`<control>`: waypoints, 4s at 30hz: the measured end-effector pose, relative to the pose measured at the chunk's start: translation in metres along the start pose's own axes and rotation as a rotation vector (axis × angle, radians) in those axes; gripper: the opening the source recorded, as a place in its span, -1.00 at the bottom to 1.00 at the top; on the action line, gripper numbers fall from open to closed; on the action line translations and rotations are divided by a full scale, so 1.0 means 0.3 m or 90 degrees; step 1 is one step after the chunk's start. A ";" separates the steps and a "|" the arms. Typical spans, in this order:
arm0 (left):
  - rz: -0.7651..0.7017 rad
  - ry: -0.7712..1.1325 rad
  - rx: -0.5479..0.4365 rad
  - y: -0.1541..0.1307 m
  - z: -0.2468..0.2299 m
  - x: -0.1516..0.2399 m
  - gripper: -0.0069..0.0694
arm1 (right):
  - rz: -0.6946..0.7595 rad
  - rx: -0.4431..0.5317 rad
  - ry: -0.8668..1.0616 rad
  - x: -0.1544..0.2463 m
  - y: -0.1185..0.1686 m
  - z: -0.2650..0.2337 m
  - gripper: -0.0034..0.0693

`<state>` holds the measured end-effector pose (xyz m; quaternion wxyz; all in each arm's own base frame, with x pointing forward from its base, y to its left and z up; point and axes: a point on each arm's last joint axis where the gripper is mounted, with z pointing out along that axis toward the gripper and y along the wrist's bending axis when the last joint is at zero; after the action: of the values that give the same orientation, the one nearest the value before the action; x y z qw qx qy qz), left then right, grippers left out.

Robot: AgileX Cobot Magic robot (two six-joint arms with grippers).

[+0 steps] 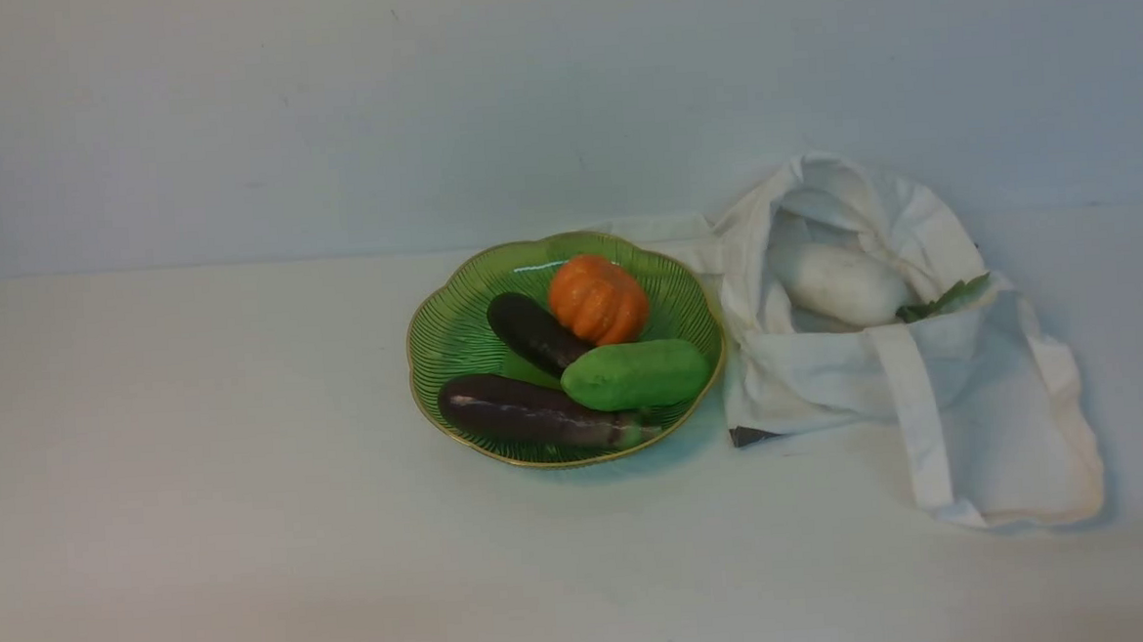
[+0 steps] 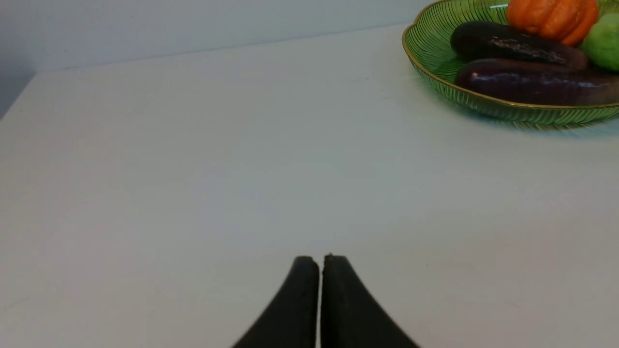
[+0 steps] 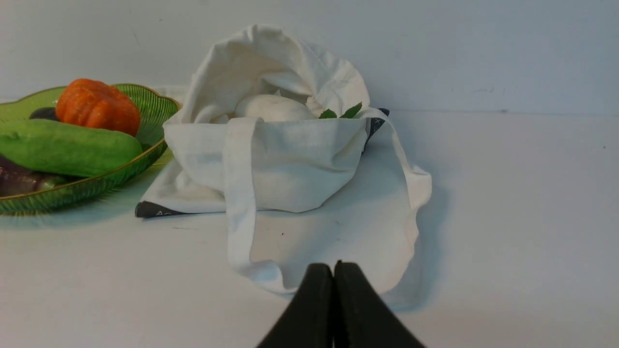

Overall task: Take vegetables from cloth bag on white table place on plate.
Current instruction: 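Reach into the cloth bag and grasp a vegetable inside it with the right gripper, then take the vegetable out of the bag and place it on the plate with the right gripper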

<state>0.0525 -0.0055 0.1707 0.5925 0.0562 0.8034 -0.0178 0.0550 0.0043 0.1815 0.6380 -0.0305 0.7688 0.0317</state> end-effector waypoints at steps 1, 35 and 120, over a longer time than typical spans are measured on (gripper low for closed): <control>0.000 0.000 0.000 0.000 0.000 0.000 -0.83 | 0.000 0.000 0.000 0.000 0.000 0.000 -0.95; 0.000 0.001 0.000 0.000 0.000 0.000 -0.83 | 0.588 -0.126 -0.016 -0.040 0.048 -0.009 -0.95; 0.000 0.001 0.000 0.000 0.000 0.000 -0.83 | -0.130 -0.109 0.575 -0.563 0.049 1.118 0.50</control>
<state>0.0524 -0.0055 0.1706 0.5921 0.0562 0.8037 -0.0178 0.4131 0.0496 0.2859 0.2348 -0.1693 0.9571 0.0157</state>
